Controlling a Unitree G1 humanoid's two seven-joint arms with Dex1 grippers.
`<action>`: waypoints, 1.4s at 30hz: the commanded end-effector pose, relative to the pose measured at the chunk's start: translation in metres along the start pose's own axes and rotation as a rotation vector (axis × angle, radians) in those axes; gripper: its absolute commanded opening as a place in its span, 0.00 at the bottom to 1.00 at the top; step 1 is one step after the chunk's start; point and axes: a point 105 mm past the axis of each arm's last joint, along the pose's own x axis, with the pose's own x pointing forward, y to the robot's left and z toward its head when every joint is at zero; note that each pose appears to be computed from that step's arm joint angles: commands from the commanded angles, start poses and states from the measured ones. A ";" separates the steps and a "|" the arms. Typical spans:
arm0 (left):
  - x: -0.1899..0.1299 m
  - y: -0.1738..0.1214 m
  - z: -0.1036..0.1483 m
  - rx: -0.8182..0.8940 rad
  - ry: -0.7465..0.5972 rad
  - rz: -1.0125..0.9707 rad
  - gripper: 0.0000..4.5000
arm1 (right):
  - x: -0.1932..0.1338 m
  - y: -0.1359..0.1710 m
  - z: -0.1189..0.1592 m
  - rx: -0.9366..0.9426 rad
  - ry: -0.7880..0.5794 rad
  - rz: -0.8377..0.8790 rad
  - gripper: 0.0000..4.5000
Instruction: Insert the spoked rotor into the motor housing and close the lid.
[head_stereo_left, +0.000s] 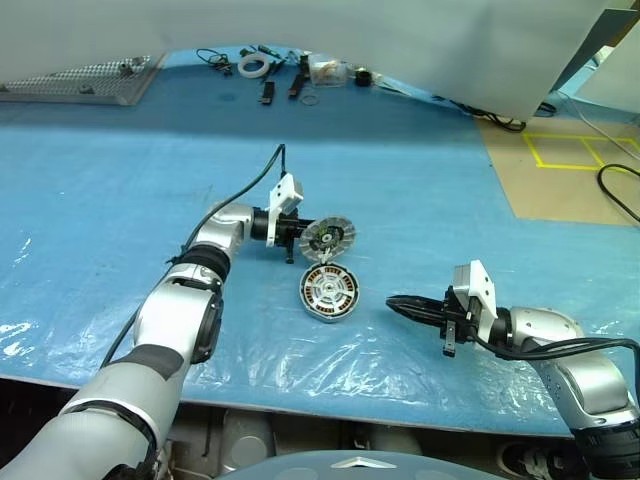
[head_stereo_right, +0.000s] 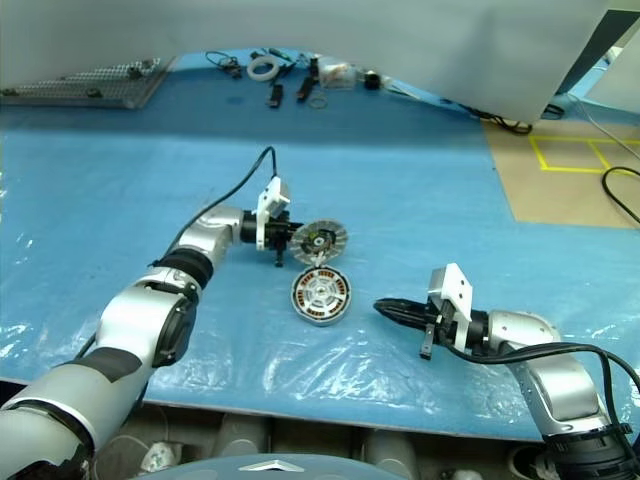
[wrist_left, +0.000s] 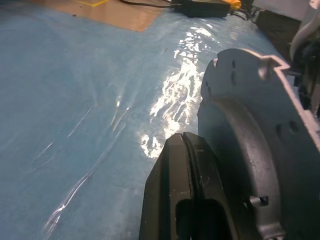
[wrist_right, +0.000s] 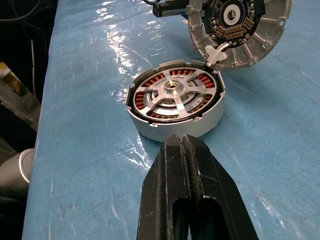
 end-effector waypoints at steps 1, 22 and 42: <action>0.003 -0.007 0.023 0.095 -0.032 -0.094 0.00 | -0.005 -0.001 0.013 -0.063 -0.022 -0.013 0.00; -0.006 -0.072 -0.031 0.209 0.131 -0.342 0.00 | 0.000 -0.005 0.016 -0.080 -0.026 -0.008 0.00; -0.050 -0.071 0.047 0.217 -0.122 -0.097 0.00 | 0.015 -0.008 0.035 -0.032 -0.046 0.037 0.00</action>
